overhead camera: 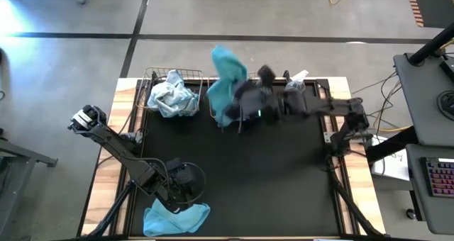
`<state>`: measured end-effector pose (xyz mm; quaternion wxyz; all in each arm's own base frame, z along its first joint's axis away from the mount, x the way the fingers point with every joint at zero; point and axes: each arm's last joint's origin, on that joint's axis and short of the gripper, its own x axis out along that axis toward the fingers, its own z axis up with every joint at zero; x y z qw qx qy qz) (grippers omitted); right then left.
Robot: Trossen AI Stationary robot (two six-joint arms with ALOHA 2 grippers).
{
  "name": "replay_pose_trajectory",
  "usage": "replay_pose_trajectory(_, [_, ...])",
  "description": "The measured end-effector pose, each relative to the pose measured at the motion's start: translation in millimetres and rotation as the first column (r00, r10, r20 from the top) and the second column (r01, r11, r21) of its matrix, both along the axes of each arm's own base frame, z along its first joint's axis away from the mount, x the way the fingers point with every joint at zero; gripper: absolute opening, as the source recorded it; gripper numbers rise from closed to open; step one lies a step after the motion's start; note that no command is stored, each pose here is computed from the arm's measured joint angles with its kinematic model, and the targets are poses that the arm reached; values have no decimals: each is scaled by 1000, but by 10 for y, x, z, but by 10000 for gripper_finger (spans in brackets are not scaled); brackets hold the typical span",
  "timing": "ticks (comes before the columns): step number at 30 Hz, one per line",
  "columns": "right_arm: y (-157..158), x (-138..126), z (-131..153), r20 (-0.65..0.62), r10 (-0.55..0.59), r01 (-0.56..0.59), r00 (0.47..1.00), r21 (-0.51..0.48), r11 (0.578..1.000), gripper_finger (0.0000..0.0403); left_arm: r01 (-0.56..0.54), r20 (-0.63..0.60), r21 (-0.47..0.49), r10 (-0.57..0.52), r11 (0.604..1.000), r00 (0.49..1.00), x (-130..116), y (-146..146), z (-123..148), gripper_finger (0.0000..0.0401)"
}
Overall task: Sort microfiber towel by color & place in baskets
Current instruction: Put the blue microfiber towel into the right wire basket
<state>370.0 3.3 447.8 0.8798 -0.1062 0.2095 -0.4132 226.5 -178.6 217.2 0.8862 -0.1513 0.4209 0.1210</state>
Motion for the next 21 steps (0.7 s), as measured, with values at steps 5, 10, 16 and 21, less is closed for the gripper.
replay_pose_trajectory(5, [-428, -63, 58, 31, -129, 128, 991, 30, 991, 11, 17, 16, -2, -17, 1000, 1000, 14, -13, 10, 130])
replay_pose_trajectory(10, [-705, -98, 45, 42, -197, 195, 980, 51, 980, 11, 21, 16, 0, -21, 1000, 1000, 15, -13, 11, 130])
replay_pose_trajectory(16, [-916, -109, -3, 29, -226, 223, 974, 70, 972, 11, 17, 35, -16, -16, 1000, 999, 29, -25, 21, 130])
replay_pose_trajectory(21, [-1011, -115, -23, 69, -225, 214, 972, 137, 967, 11, 24, 61, -20, -23, 1000, 998, 46, -48, 30, 130])
